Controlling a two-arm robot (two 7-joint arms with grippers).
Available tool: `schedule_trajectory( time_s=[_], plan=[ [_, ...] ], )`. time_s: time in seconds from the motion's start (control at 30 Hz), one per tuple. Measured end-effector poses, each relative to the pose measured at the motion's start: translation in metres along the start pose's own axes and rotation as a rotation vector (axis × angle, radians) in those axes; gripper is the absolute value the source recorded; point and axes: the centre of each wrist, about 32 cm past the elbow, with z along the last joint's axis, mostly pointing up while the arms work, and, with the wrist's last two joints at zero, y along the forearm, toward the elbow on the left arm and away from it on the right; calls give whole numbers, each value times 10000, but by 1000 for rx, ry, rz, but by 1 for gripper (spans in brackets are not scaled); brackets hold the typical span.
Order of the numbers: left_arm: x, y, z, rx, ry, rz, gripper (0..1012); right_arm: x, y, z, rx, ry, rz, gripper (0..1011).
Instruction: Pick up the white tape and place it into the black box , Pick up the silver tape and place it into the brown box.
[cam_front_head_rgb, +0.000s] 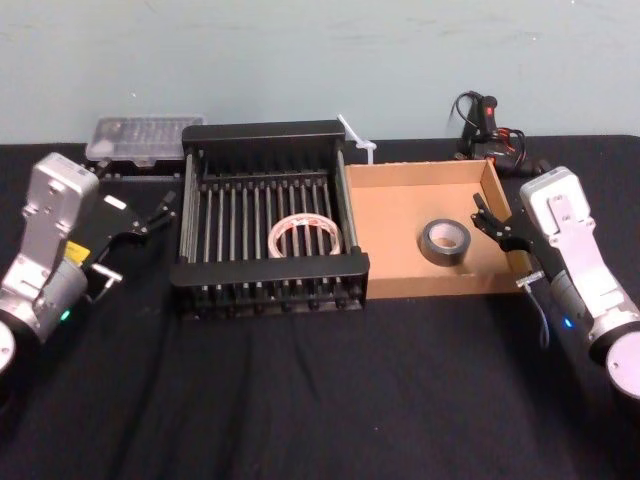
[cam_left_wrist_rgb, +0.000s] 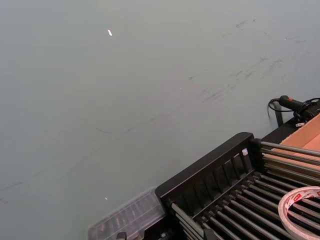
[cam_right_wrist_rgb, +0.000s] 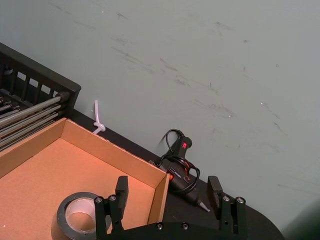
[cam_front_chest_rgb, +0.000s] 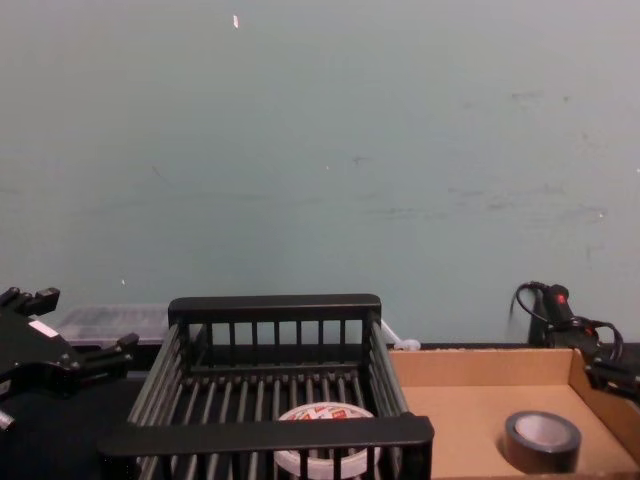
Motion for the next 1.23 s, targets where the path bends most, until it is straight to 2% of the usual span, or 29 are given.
schedule_trajectory(
  time_s=[1.23],
  plan=[
    [0,0,0,0,0,0,1002,0,0,0,0,0,0,1002]
  ],
)
